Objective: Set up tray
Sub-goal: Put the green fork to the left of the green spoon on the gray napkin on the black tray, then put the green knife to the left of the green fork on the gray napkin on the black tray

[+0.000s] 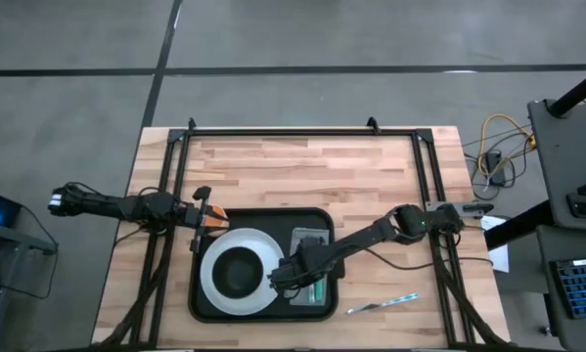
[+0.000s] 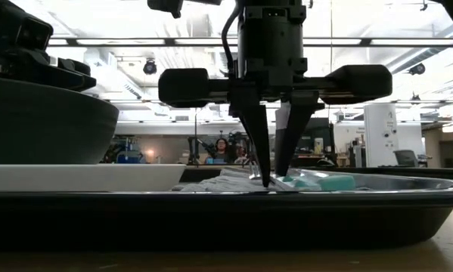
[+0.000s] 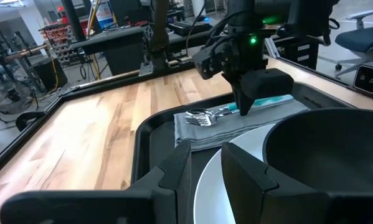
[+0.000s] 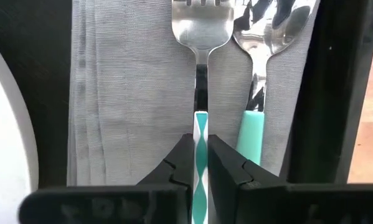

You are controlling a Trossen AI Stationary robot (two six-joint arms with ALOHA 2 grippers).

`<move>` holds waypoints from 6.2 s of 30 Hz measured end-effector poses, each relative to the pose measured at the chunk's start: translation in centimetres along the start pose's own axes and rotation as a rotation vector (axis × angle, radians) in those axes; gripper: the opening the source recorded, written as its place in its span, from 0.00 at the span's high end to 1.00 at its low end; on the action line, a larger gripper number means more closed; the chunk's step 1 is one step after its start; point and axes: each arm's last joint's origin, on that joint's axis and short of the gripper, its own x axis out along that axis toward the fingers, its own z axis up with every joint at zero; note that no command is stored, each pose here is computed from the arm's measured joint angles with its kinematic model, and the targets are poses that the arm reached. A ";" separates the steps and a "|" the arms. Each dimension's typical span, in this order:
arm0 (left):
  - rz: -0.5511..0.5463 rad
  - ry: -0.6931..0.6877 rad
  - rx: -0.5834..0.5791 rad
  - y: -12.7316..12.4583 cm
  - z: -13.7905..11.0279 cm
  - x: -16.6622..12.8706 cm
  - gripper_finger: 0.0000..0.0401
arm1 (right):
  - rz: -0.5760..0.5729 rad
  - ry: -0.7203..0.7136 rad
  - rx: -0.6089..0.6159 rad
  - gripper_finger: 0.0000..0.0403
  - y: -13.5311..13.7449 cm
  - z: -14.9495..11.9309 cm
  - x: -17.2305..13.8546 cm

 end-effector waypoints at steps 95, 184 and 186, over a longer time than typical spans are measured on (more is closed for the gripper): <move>-0.004 0.019 0.000 0.0 -0.1 0.1 0.82 | 0.286 -0.045 -1.436 0.65 -22.8 -0.9 -5.5; -0.005 0.025 0.000 0.0 -0.2 0.2 0.82 | 0.213 0.068 -1.086 0.94 -27.1 -4.7 -1.3; -0.005 0.025 0.000 0.0 -0.2 0.2 0.82 | 0.220 0.071 -1.025 0.94 -26.7 -4.6 -1.5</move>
